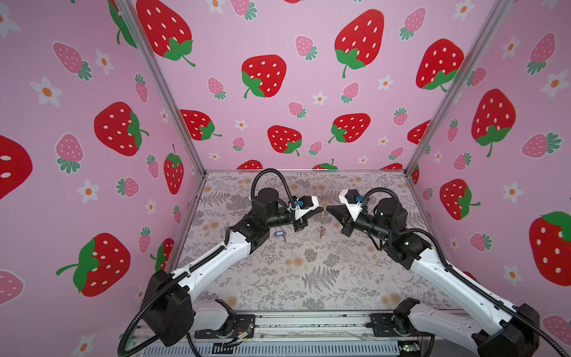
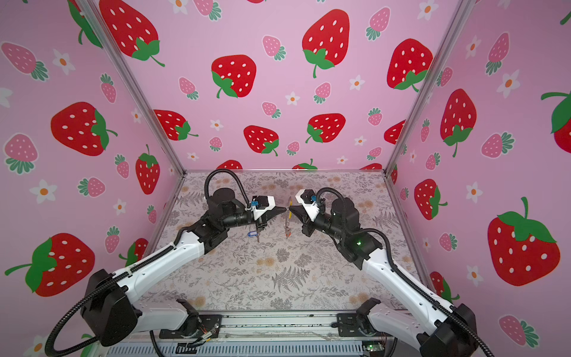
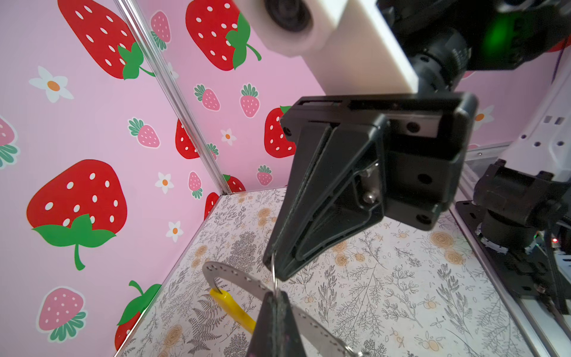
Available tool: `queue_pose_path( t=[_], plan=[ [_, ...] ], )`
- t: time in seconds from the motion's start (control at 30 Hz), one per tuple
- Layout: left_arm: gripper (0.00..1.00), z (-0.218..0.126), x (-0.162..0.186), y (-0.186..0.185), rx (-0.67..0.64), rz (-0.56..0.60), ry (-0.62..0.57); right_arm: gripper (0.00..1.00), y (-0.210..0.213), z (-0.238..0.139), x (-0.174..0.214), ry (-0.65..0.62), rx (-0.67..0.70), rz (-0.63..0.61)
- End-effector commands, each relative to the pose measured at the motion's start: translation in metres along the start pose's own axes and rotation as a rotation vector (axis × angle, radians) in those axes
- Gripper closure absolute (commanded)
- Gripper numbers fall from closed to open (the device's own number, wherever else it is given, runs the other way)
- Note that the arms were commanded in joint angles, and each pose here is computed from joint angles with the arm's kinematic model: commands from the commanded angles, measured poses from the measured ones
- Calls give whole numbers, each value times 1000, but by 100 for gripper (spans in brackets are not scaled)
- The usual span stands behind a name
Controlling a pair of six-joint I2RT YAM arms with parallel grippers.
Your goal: Put the keys on the keyring
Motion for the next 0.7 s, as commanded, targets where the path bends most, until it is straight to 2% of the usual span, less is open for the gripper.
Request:
queue_pose_path(
  t=[0.0, 0.37, 0.67],
  plan=[
    [100, 6, -18, -6, 69, 41, -52, 99, -4, 1, -12, -71, 20, -2],
    [100, 10, -19, -9, 78, 57, -53, 100, -14, 1, -12, -73, 112, 44],
    [100, 11, -19, -5, 45, 47, -45, 100, -6, -2, -10, -85, 56, -11]
  ],
)
Point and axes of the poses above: each gripper's point midway between its finger pads, its own z axis out along the fingers, its own y axis along the line the jaws close on, x = y × z, the point moved 6 cm from there along -z, back along the fingers, and after that the axes turned 6 degrees about z, right-handed, at the moved point
